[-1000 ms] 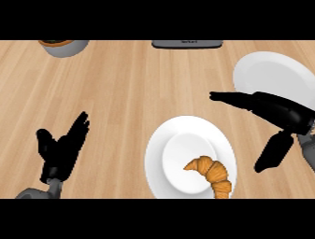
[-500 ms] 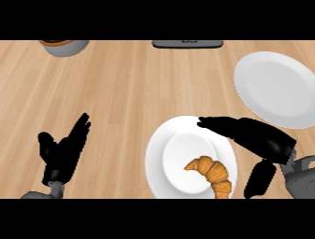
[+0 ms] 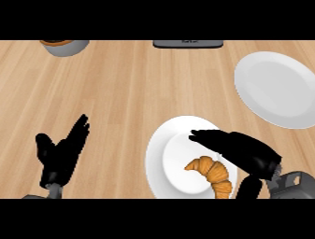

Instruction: Pick the croissant from the plate and place it in the plate

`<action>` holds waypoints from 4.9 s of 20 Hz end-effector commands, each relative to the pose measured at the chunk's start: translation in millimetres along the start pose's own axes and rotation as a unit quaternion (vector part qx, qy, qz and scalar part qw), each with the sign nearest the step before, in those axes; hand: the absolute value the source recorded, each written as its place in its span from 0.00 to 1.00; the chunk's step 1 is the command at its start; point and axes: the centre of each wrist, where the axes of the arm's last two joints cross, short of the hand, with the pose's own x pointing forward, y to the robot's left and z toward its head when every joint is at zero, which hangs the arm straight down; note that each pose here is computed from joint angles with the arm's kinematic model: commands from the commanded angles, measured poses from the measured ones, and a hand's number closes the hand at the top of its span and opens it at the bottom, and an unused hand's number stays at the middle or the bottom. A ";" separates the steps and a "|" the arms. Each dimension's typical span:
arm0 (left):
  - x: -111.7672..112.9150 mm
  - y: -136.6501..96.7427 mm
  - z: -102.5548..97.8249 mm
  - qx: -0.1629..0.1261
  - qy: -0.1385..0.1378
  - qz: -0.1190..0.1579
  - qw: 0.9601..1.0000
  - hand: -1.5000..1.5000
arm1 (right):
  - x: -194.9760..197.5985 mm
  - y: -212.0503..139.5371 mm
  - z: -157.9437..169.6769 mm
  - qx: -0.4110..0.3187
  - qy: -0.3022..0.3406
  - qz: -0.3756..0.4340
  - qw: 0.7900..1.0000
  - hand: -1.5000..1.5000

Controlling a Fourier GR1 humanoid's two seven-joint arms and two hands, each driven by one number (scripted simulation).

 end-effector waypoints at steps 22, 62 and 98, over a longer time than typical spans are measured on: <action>6.4 17.3 0.8 -0.002 0.017 -0.005 1.000 0.50 | -19.4 40.4 -40.3 0.042 0.010 0.130 0.991 1.00; -12.7 -2.9 2.3 -0.009 0.009 -0.003 1.000 0.50 | -73.7 11.1 72.3 -0.607 0.104 -0.135 0.776 1.00; 4.8 -26.1 -9.8 -0.038 -0.003 -0.014 0.999 0.50 | -230.2 -78.9 56.5 -0.563 0.128 -0.197 0.792 0.00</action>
